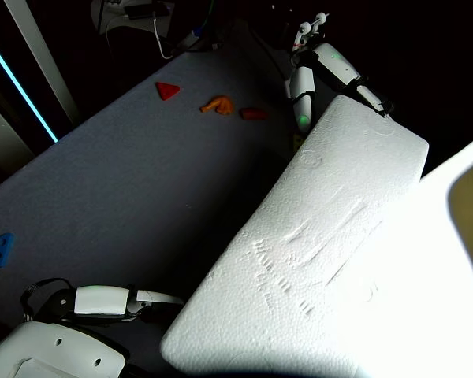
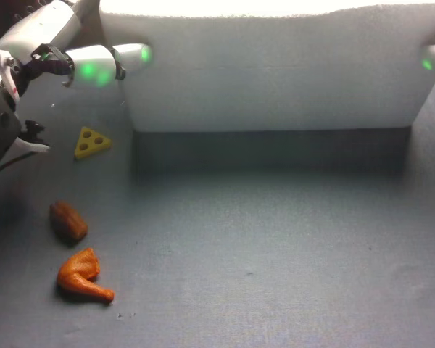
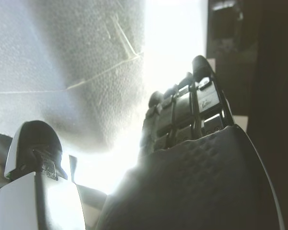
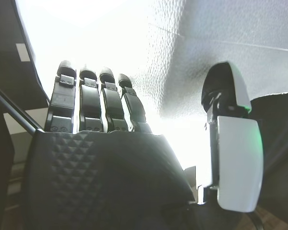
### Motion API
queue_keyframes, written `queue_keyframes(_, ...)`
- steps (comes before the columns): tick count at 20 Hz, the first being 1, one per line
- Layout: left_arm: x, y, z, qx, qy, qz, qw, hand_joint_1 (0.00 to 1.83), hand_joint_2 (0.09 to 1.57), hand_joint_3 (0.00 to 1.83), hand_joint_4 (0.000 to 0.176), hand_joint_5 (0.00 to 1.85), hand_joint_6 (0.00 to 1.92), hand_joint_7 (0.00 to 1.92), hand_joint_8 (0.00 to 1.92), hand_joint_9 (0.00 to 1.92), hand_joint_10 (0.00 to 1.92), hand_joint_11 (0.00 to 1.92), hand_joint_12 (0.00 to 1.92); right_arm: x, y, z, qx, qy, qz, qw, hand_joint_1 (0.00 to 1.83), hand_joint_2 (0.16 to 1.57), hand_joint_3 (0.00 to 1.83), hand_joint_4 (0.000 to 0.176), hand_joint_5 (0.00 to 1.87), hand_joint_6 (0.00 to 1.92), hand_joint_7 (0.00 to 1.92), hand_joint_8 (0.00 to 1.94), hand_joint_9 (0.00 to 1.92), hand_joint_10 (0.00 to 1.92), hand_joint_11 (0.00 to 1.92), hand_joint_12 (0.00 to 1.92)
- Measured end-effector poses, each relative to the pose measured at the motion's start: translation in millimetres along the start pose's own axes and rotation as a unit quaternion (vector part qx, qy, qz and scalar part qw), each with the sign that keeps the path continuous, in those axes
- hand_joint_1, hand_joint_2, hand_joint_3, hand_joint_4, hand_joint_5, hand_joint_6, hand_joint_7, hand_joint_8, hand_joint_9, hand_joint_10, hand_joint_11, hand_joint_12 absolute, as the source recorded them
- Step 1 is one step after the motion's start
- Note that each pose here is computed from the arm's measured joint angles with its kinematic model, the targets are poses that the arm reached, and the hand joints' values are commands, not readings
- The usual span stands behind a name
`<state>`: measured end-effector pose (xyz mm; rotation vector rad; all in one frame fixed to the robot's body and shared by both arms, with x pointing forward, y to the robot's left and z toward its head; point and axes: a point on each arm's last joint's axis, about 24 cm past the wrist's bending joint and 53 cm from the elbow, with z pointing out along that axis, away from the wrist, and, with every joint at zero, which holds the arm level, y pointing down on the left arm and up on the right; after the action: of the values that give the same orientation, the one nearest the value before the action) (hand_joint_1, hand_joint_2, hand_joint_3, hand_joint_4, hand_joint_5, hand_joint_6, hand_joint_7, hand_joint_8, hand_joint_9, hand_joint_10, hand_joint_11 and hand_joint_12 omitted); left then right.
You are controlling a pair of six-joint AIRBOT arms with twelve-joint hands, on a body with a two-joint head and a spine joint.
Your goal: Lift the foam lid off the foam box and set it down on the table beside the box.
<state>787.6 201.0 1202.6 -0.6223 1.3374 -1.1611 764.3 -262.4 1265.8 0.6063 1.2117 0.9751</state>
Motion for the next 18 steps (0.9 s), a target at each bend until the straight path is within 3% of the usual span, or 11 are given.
queue_keyframes(1, 1.1, -0.4, 0.1, 0.001, 0.002, 0.0, 1.0, 0.37, 1.1, 0.0, 0.0, 0.09, 0.01, 0.0, 0.0, 0.0, 0.0, 0.0, 0.02, -1.6, 0.1, 0.4, -0.001, -0.002, 0.003, 1.0, 0.56, 1.19, 0.0, 0.0, 0.22, 0.05, 0.15, 0.01, 0.09, 0.04, 0.0, 0.26)
queue_keyframes(2, 0.5, -0.9, 0.1, 0.002, 0.001, -0.002, 1.0, 0.37, 1.1, 0.0, 0.004, 0.13, 0.02, 0.0, 0.0, 0.0, 0.0, 0.0, 0.0, -3.1, 0.9, 0.6, -0.003, -0.004, 0.002, 1.0, 0.58, 1.2, 0.0, 0.0, 0.16, 0.74, 0.32, 0.03, 0.09, 0.39, 0.0, 0.97)
queue_keyframes(3, -0.1, -1.4, 0.1, 0.003, -0.001, -0.002, 1.0, 0.32, 1.11, 0.01, 0.004, 0.13, 0.02, 0.0, 0.0, 0.0, 0.0, 0.0, 0.0, -4.1, 1.8, 0.6, -0.005, -0.006, 0.003, 1.0, 0.56, 1.21, 0.0, 0.0, 0.08, 1.02, 0.29, 0.02, 0.02, 0.52, 0.0, 1.04)
queue_keyframes(4, -0.3, -1.7, 0.1, 0.004, -0.001, -0.002, 1.0, 0.3, 1.12, 0.01, 0.005, 0.15, 0.02, 0.0, 0.0, 0.0, 0.0, 0.0, 0.0, -4.5, 2.2, 0.6, -0.006, -0.007, 0.003, 1.0, 0.55, 1.2, 0.0, 0.0, 0.05, 1.07, 0.28, 0.01, 0.0, 0.47, 0.0, 0.83)
queue_keyframes(6, -0.6, -2.0, -0.1, 0.005, -0.002, -0.005, 1.0, 0.3, 1.14, 0.01, 0.0, 0.16, 0.02, 0.0, 0.0, 0.0, 0.0, 0.0, 0.0, -4.3, 2.3, 0.6, -0.006, -0.007, 0.004, 0.9999, 0.51, 1.2, 0.0, 0.0, 0.07, 1.07, 0.22, 0.0, 0.0, 0.25, 0.0, 0.09)
queue_keyframes(8, -1.3, -2.8, -0.4, 0.007, -0.003, -0.008, 0.9999, 0.29, 1.13, 0.01, 0.0, 0.16, 0.02, 0.0, 0.0, 0.0, 0.0, 0.0, 0.0, -5.9, 3.2, 0.6, -0.008, -0.01, 0.008, 0.9999, 0.48, 1.21, 0.0, 0.0, 0.04, 0.91, 0.22, 0.01, 0.0, 0.28, 0.0, 0.0)
queue_keyframes(9, -2.1, -3.1, -0.8, 0.009, -0.005, -0.008, 0.9999, 0.29, 1.13, 0.01, 0.0, 0.15, 0.01, 0.0, 0.0, 0.0, 0.0, 0.0, 0.0, -5.8, 3.7, 0.6, -0.009, -0.01, 0.009, 0.9999, 0.48, 1.21, 0.0, 0.0, 0.06, 0.93, 0.18, 0.01, 0.0, 0.16, 0.0, 0.0)
queue_keyframes(11, -2.8, -2.7, -4.4, 0.011, -0.007, -0.01, 0.9999, 0.32, 1.15, 0.01, 0.0, 0.16, 0.01, 0.0, 0.0, 0.0, 0.0, 0.01, 0.0, -4.6, 7.0, -0.6, -0.014, -0.011, 0.012, 0.9998, 0.49, 1.2, 0.0, 0.0, 0.12, 0.66, 0.14, 0.01, 0.01, 0.01, 0.0, 0.0)
queue_keyframes(14, -5.5, -6.7, -7.9, 0.015, -0.009, -0.012, 0.9998, 0.3, 1.16, 0.01, 0.0, 0.11, 0.0, 0.0, 0.0, 0.0, 0.0, 0.0, 0.0, -2.5, 14.1, -3.3, -0.024, -0.015, 0.02, 0.9994, 0.47, 1.21, 0.0, 0.0, 0.1, 0.61, 0.2, 0.03, 0.09, 0.04, 0.0, 0.0)
queue_keyframes(17, -8.1, -12.9, -13.1, 0.026, -0.011, -0.01, 0.9996, 0.31, 1.15, 0.0, 0.0, 0.08, 0.0, 0.0, 0.0, 0.0, 0.0, 0.0, 0.0, -2.0, 20.2, -7.3, -0.031, -0.013, 0.02, 0.9993, 0.5, 1.18, 0.0, 0.0, 0.0, 1.06, 0.11, 0.0, 0.0, 0.15, 0.0, 1.13)
queue_keyframes(18, -9.9, -16.9, -15.5, 0.032, -0.012, -0.009, 0.9994, 0.3, 1.14, 0.0, 0.0, 0.08, 0.0, 0.0, 0.0, 0.0, 0.0, 0.0, 0.0, -2.2, 22.4, -9.2, -0.033, -0.012, 0.019, 0.9992, 0.5, 1.19, 0.0, 0.0, 0.0, 1.0, 0.15, 0.01, 0.0, 0.28, 0.0, 1.14)
